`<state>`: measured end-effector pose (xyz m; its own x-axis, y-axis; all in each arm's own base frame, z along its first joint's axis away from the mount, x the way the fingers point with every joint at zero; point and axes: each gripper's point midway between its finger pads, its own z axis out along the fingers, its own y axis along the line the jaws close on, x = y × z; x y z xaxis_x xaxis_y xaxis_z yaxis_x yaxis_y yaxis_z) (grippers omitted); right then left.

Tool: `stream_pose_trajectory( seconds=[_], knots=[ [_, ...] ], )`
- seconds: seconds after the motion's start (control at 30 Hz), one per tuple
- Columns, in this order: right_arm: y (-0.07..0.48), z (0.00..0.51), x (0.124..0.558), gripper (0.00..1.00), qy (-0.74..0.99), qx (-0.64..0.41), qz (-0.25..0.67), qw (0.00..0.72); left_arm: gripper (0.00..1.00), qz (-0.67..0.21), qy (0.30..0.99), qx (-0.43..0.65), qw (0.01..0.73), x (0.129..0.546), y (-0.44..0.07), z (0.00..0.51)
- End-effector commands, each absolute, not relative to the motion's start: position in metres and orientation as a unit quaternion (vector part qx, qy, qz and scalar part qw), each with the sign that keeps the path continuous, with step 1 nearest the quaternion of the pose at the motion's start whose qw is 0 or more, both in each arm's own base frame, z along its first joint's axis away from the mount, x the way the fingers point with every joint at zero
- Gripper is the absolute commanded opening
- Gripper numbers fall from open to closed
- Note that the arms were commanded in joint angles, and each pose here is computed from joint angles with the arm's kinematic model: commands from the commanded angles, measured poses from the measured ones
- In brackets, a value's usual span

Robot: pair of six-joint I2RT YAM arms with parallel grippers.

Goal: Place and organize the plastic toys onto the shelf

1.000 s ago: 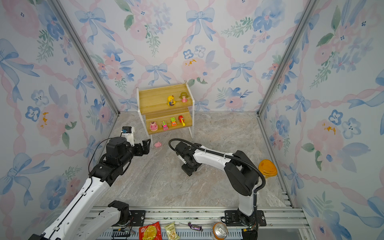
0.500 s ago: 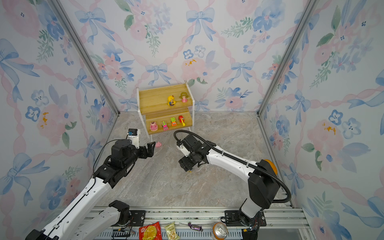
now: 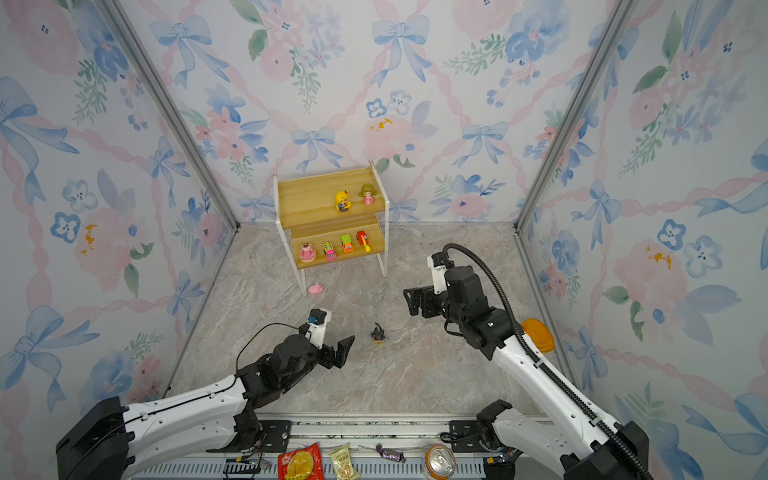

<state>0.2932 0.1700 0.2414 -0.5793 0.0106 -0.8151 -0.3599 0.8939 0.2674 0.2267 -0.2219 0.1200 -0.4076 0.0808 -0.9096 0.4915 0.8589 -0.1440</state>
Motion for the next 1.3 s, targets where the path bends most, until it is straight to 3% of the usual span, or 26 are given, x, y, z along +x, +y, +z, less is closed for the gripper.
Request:
stream_pose_trajectory(
  seconds=[0.0,0.2,0.57,0.97,1.27],
  knots=[
    [0.162,0.252,0.296,0.97,0.850,-0.071,0.222,0.473,0.98,-0.213,0.770,0.136,0.586,0.237,-0.235,0.152],
    [0.155,0.254,0.293,0.98,0.840,-0.062,0.232,0.486,0.94,-0.217,0.756,0.115,0.606,0.234,-0.248,0.144],
    [0.143,0.259,0.288,0.98,0.831,-0.061,0.228,0.504,0.92,-0.257,0.731,0.215,0.595,0.229,-0.299,0.133],
    [0.143,0.262,0.288,0.98,0.823,-0.068,0.234,0.512,0.95,-0.278,0.733,0.268,0.559,0.238,-0.321,0.111],
    [0.145,0.266,0.288,0.98,0.817,-0.075,0.242,0.518,0.97,-0.248,0.753,0.254,0.555,0.257,-0.315,0.094]
  ],
)
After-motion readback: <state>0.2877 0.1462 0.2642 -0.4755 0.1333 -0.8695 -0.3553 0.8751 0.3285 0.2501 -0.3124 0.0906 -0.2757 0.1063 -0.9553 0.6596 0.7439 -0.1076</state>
